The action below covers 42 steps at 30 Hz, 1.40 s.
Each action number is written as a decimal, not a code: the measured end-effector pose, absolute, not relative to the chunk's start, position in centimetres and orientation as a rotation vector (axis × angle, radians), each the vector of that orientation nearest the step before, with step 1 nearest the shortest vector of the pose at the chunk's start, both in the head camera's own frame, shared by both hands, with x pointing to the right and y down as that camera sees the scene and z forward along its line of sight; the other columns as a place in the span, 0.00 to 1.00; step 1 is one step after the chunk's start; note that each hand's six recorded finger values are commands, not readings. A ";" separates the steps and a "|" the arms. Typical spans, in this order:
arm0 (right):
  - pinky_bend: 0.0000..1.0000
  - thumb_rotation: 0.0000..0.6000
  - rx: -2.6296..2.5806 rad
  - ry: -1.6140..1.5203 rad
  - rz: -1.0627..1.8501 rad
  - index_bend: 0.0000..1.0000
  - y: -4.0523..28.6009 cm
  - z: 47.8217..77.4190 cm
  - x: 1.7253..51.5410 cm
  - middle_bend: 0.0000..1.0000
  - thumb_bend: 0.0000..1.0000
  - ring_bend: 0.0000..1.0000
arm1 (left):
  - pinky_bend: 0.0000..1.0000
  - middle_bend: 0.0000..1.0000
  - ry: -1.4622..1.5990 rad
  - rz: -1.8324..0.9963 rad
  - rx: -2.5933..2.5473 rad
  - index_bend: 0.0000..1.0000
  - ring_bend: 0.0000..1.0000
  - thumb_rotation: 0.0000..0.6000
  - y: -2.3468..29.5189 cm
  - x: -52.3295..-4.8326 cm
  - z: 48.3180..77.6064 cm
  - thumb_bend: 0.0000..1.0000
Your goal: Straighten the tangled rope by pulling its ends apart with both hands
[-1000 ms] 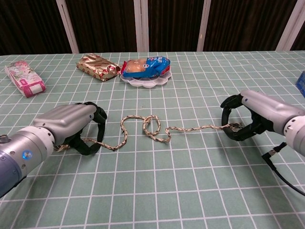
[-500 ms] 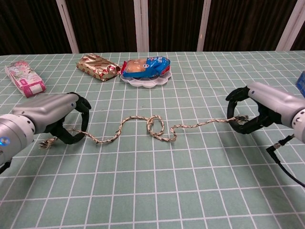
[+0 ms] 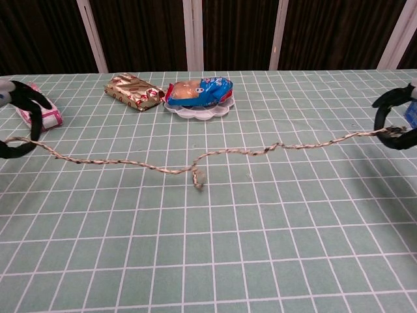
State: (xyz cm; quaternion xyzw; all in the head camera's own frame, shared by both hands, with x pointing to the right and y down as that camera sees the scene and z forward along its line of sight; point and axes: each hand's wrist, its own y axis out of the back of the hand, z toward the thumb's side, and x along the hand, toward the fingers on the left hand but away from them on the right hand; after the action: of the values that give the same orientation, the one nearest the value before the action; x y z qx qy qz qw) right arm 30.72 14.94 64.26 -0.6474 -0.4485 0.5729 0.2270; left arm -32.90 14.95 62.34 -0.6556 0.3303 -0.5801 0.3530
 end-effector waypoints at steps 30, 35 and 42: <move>0.00 1.00 -1.674 -1.272 1.715 0.62 16.1 64.8 37.7 0.20 0.51 0.00 | 0.00 0.16 0.833 -1.581 -1.680 0.61 0.00 1.00 17.8 -37.5 63.5 0.54; 0.00 1.00 -1.667 -1.263 1.737 0.62 16.5 65.3 38.3 0.20 0.51 0.00 | 0.00 0.16 0.825 -1.603 -1.665 0.61 0.00 1.00 17.8 -37.8 64.2 0.54; 0.00 1.00 -1.666 -1.231 1.764 0.58 17.0 66.0 38.6 0.20 0.51 0.00 | 0.00 0.13 0.793 -1.624 -1.654 0.57 0.00 1.00 17.9 -37.7 65.2 0.49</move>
State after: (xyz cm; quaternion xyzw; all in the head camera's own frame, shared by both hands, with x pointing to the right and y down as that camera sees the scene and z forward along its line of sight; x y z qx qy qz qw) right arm 38.57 16.95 66.04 -0.5987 -0.4427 0.6340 0.2090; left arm -37.75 17.91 65.21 -0.6353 0.3044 -0.6236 0.3389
